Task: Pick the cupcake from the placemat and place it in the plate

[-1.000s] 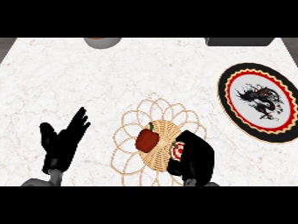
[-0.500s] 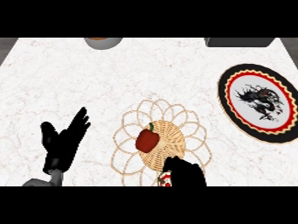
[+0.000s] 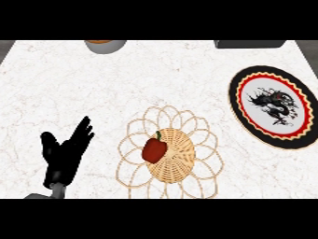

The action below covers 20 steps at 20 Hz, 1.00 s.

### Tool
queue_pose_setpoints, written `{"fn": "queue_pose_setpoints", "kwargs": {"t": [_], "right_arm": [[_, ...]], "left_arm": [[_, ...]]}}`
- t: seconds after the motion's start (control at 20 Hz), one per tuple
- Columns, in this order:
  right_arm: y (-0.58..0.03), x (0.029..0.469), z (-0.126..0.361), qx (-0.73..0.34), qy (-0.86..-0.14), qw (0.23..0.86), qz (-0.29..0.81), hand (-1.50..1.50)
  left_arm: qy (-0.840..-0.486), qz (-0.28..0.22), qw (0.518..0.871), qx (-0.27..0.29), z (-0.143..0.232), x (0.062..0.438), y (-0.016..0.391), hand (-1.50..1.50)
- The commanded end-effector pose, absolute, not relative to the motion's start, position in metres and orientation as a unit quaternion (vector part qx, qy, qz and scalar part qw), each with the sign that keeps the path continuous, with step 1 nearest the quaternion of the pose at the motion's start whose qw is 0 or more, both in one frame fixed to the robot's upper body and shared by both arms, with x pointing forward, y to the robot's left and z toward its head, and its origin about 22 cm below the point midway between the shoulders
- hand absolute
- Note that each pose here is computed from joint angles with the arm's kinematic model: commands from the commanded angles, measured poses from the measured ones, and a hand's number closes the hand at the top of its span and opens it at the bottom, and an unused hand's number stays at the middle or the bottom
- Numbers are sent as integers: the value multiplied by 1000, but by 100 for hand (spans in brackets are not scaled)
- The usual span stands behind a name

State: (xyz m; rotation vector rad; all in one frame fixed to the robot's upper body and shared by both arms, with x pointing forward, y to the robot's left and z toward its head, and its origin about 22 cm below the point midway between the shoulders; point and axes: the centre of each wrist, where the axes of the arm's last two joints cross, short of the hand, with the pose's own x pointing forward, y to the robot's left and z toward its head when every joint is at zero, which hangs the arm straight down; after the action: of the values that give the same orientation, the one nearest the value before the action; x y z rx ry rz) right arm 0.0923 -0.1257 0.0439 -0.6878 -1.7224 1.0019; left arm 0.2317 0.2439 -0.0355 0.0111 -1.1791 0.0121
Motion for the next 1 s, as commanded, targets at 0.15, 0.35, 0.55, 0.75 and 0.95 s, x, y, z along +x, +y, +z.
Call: {"fn": "queue_pose_setpoints", "kwargs": {"t": [0.15, 0.35, 0.55, 0.75, 0.95], "right_arm": [[-167, 83, 77, -299, -767, 508, 255, 150], [-186, 105, 80, -305, -762, 535, 199, 150], [-207, 124, 81, -294, -770, 553, 124, 150], [-241, 174, 81, -334, -771, 533, 99, 150], [-280, 207, 59, -387, -760, 515, 92, 150]], "left_arm": [[-556, 10, 831, 8, -37, 233, 235, 0], [-560, -4, 828, 7, -22, 236, 234, 0], [-560, 5, 828, 1, -35, 241, 238, 0], [-562, -9, 827, -5, -39, 235, 241, 0], [-560, -13, 828, 0, -31, 232, 246, 0]]}}
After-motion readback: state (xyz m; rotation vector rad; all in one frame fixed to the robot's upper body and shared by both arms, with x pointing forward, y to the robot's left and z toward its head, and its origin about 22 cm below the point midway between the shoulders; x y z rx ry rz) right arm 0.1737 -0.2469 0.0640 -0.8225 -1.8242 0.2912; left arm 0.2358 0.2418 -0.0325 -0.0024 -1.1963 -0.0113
